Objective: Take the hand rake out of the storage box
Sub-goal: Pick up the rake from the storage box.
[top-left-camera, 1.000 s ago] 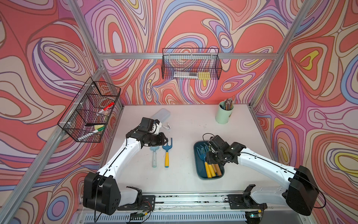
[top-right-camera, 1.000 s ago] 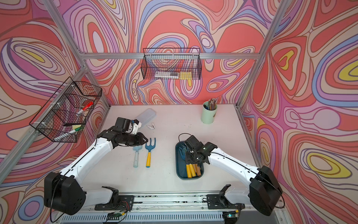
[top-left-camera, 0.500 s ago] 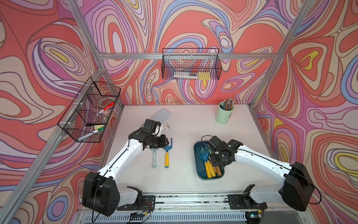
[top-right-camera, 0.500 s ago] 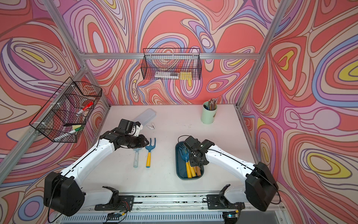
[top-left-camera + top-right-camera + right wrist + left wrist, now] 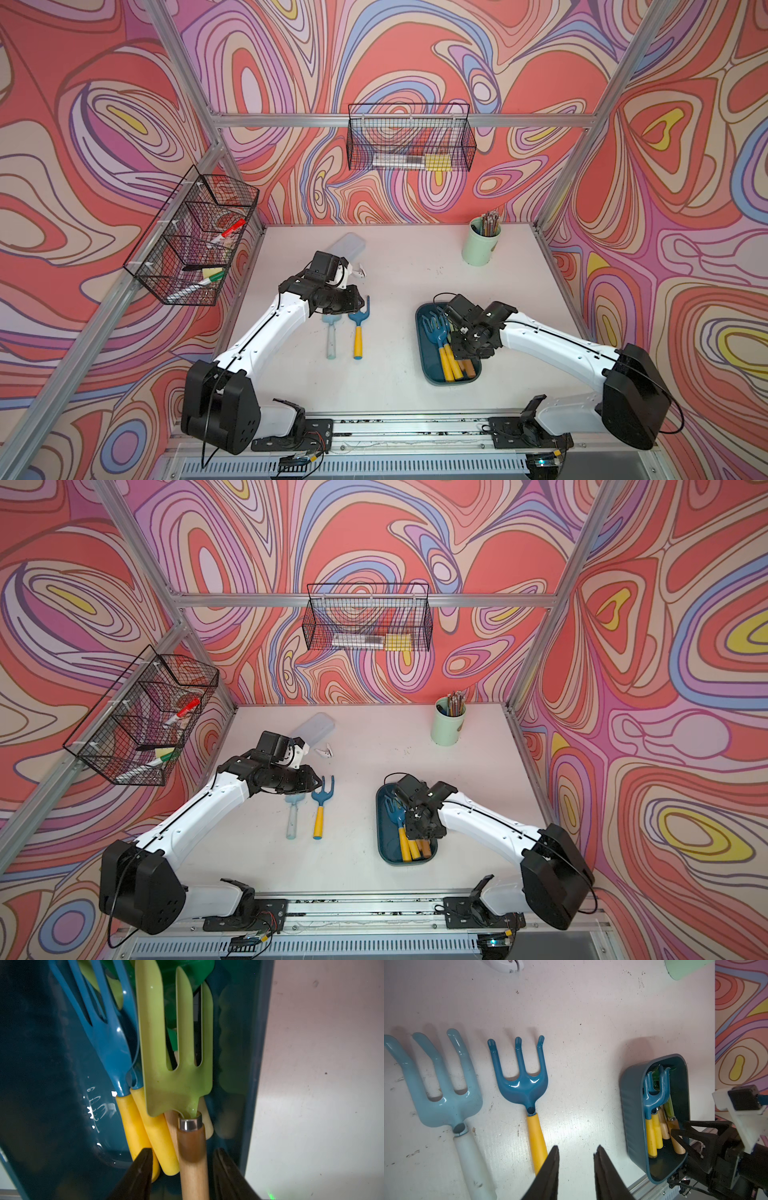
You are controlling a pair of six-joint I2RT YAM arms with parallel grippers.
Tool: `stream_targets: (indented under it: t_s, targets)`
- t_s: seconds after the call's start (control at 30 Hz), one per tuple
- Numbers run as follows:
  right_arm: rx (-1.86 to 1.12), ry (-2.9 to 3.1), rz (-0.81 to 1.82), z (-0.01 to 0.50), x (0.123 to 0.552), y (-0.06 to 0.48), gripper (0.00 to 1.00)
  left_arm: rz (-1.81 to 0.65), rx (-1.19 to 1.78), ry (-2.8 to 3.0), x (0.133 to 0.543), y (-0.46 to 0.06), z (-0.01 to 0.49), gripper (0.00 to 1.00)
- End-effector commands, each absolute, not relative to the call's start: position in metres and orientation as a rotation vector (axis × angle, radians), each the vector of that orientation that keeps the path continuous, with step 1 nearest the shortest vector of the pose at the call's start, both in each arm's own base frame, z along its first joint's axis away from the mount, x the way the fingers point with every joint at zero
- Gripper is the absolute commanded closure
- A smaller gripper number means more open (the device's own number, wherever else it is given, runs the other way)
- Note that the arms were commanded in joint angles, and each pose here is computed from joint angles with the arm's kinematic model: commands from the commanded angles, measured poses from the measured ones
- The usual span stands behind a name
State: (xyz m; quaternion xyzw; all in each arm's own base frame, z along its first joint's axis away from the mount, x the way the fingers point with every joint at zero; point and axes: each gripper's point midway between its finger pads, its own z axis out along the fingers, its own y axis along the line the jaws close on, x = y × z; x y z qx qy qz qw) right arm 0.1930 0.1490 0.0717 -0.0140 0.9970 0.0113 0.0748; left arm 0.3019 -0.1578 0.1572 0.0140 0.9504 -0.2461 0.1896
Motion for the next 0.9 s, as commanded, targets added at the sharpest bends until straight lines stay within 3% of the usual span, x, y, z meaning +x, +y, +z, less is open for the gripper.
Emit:
stream_targets:
  t_s: [0.0,0.33,0.6,0.87]
  targets:
    - [0.024,2.992,0.031,0.068,0.192,0.146,0.50,-0.701,0.075,2.647,0.308,-0.162,0.164,0.67]
    - [0.069,3.012,0.013,0.046,0.189,0.145,0.51,-0.704,0.071,2.657,0.305,-0.162,0.156,0.67]
    - [0.080,2.991,0.050,0.050,0.191,0.147,0.62,-0.684,0.082,2.660,0.307,-0.161,0.155,0.67]
    - [0.094,2.965,0.079,0.055,0.192,0.147,0.79,-0.699,0.064,2.652,0.307,-0.162,0.157,0.67]
